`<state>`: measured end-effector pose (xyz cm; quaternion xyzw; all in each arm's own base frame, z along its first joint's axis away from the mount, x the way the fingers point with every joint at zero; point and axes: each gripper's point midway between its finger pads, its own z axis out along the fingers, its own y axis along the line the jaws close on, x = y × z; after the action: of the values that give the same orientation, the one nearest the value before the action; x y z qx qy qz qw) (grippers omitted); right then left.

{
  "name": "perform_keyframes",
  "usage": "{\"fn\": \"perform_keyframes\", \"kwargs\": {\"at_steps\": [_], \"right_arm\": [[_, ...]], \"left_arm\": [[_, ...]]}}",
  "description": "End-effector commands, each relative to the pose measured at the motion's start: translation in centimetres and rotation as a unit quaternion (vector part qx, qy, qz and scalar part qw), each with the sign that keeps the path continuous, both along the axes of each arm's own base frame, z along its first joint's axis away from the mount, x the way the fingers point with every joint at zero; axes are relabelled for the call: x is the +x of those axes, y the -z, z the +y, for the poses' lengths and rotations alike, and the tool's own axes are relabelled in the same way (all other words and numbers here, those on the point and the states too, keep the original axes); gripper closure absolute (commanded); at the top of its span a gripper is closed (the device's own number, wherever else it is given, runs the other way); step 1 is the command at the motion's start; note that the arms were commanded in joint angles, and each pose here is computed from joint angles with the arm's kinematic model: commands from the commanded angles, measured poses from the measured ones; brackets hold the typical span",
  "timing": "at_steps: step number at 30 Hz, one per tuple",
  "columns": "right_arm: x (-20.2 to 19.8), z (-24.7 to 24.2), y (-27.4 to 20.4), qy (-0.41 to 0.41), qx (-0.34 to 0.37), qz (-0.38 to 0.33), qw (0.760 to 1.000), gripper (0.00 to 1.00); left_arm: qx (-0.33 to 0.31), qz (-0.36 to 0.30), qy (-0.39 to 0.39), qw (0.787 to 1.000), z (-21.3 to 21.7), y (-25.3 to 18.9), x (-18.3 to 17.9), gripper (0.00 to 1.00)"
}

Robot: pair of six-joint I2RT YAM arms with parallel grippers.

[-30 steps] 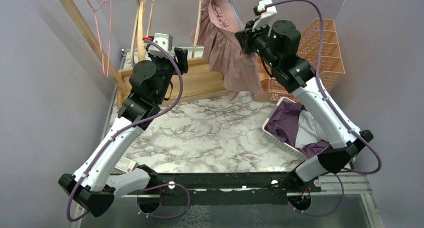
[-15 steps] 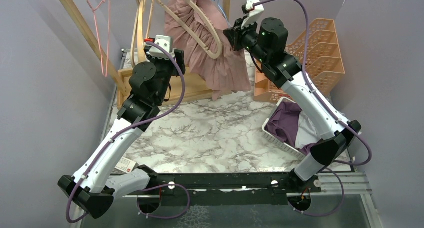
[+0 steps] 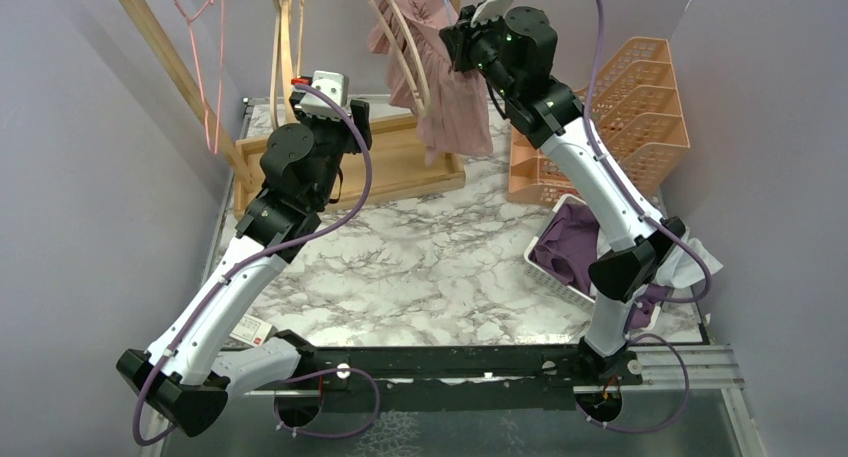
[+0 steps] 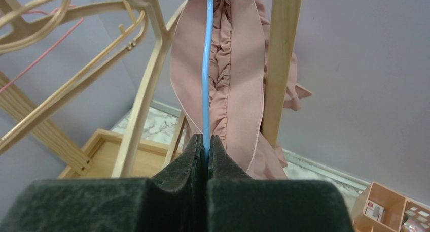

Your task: Place the skirt on the hanger

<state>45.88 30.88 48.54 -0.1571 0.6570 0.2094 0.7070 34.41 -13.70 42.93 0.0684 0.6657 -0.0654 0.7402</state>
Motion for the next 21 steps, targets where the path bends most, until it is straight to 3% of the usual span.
{"fn": "perform_keyframes", "kwargs": {"at_steps": [1,7,11,14,15,16,21], "right_arm": [[0.3,0.1,-0.7,0.006,0.017,0.002,1.000,0.99],[1.1,0.6,1.8,0.005,0.005,0.042,0.999,0.98],[-0.1,-0.3,1.7,0.007,0.016,0.065,0.998,0.71],[-2.3,-1.1,1.1,-0.010,0.026,0.062,0.998,0.53],[-3.1,-1.5,0.5,-0.015,0.030,0.057,0.998,0.50],[-3.9,-1.9,0.1,-0.019,0.032,0.055,0.998,0.48],[-8.0,-4.9,-1.2,-0.015,0.033,0.058,0.998,0.45]], "left_arm": [[0.006,0.008,-0.009,1.000,0.3,0.6,0.1,0.37],[0.006,0.014,-0.006,1.000,0.1,0.9,0.3,0.36],[0.009,0.026,0.020,0.999,-0.9,1.0,0.3,0.30],[0.013,0.041,0.059,0.997,-2.2,0.9,-0.3,0.17],[0.012,0.046,0.071,0.996,-2.5,0.9,-0.6,0.06],[0.011,0.048,0.081,0.996,-2.7,0.9,-1.0,0.02],[0.005,0.062,0.124,0.990,-3.5,2.2,-2.7,0.01]]}}
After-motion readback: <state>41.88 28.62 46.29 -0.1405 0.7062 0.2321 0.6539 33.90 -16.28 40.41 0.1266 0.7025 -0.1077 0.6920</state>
